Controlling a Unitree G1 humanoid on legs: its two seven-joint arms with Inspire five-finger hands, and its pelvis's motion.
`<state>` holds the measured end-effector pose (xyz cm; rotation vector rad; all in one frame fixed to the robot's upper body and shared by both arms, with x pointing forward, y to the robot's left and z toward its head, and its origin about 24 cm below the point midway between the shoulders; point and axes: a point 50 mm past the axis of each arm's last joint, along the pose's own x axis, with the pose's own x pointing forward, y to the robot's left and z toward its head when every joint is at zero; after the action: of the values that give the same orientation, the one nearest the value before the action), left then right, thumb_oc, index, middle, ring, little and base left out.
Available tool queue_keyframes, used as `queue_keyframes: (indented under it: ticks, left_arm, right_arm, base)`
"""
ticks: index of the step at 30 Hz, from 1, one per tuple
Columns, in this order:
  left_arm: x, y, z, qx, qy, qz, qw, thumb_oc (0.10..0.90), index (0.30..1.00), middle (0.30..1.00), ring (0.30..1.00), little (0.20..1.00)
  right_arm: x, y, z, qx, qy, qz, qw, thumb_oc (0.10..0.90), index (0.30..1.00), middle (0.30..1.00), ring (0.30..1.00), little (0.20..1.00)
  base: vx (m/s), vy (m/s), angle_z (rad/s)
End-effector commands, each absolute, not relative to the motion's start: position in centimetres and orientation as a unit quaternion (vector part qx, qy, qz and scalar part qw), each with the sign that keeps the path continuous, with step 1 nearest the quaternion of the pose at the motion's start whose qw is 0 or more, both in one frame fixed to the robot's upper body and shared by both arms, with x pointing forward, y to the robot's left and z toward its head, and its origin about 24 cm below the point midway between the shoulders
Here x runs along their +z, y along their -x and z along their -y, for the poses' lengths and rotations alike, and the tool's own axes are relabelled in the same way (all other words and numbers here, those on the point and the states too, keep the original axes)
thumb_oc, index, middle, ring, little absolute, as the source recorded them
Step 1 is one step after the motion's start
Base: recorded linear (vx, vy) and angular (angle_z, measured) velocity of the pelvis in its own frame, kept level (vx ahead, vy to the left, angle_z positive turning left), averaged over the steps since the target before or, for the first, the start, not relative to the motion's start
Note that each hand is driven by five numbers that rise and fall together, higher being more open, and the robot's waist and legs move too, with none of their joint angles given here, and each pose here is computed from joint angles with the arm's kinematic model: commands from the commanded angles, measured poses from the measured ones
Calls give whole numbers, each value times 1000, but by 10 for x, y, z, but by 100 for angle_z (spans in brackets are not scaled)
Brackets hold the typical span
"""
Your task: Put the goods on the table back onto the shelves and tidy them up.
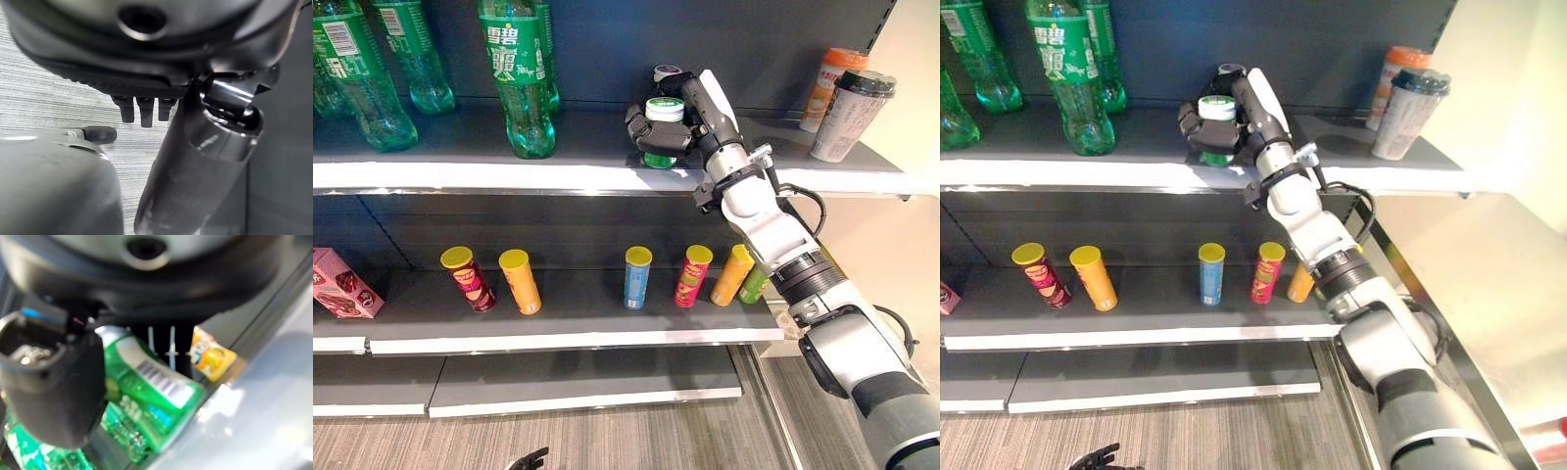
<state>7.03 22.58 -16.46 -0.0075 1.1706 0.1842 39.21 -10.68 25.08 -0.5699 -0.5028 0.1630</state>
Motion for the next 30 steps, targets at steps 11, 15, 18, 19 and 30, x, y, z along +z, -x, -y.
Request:
queue_keyframes:
  ticks: [11, 15, 18, 19, 30]
  left_arm:
    - [-164, -76, -227, 59, -33, -551, 832, 800, 900, 900, 900, 900]
    - [-164, -76, -229, 67, -33, -549, 832, 800, 900, 900, 900, 900]
    - [-164, -77, -229, 66, -34, -547, 834, 800, 900, 900, 900, 900]
    - [-164, -77, -229, 66, -34, -548, 833, 800, 900, 900, 900, 900]
    - [-163, -77, -229, 72, -32, -548, 833, 800, 900, 900, 900, 900]
  right_arm:
    - [273, -403, 131, 4, 292, 263, 919, 400, 300, 300, 300, 300]
    - [271, -407, 134, -7, 294, 252, 922, 400, 300, 300, 300, 300]
    - [268, -409, 138, -13, 291, 240, 926, 400, 300, 300, 300, 300]
    - [268, -409, 138, -13, 287, 239, 927, 411, 316, 316, 316, 316]
    - [296, -395, 140, -20, 254, 305, 918, 800, 900, 900, 900, 900]
  base:
    - [0, 0, 0]
    - [0, 0, 0]
    - [0, 0, 0]
    - [0, 0, 0]
    - [0, 0, 0]
